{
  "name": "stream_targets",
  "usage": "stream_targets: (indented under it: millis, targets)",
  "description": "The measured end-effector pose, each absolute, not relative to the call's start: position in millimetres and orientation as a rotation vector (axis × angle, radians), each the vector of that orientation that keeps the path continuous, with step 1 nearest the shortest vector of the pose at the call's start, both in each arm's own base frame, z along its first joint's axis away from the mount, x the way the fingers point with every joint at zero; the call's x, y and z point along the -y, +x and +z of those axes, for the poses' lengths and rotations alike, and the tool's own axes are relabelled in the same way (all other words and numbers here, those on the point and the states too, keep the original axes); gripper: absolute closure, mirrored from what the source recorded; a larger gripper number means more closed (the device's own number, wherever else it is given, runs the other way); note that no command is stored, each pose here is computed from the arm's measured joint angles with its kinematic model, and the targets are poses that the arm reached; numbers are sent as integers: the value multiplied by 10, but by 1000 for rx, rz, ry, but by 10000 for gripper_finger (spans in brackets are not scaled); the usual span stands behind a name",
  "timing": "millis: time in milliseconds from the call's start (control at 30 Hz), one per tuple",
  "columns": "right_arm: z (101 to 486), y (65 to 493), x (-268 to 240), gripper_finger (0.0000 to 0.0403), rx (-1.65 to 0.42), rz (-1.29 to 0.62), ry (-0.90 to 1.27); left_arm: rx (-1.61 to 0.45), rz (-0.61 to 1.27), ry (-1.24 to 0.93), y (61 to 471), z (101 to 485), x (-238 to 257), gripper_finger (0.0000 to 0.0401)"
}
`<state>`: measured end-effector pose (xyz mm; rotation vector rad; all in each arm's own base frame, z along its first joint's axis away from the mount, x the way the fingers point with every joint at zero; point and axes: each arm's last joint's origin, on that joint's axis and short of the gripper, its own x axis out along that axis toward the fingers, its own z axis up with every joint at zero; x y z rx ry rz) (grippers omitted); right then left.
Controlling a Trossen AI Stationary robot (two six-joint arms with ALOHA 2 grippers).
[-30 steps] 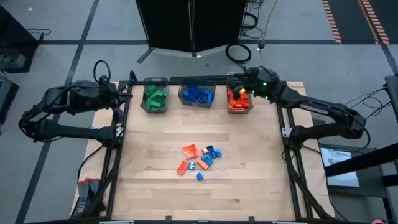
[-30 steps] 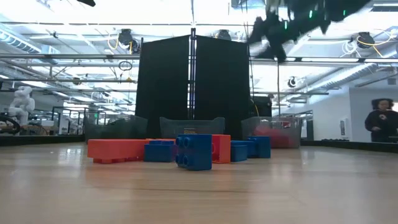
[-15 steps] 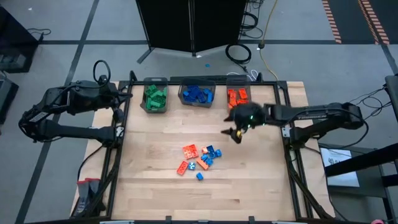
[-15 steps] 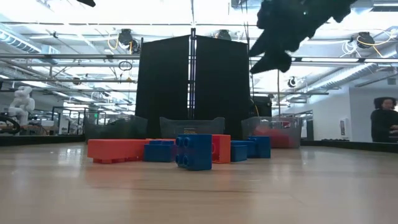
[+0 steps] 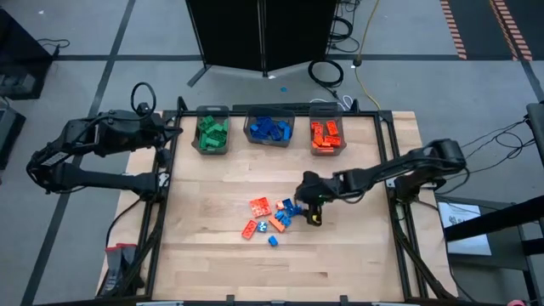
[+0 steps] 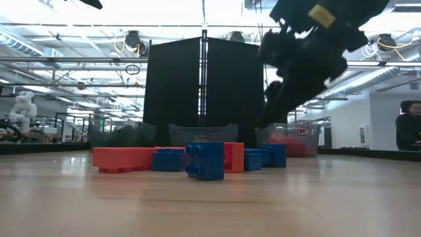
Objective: Sort blocks
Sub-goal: Put the blue game piece into the middle black bin
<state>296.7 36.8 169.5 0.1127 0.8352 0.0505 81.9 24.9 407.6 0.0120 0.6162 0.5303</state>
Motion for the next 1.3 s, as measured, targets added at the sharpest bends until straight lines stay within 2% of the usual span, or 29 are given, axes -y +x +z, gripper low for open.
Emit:
stream_targets:
  millis: [667,833,1033,1300]
  targets:
    - [1204,3065,-449,113,-974,59,62,-625,530,13,832,4070,-251,401]
    - [1180,3076,-447,162,-975,38,82,-625,530,13,832,4070,-251,401]
    - [1180,3079,-445,274,-972,28,99,-626,528,17,832,4070,-251,401]
    - [1217,3066,-448,277,-972,-3,186,-627,528,18,831,4070,-251,401]
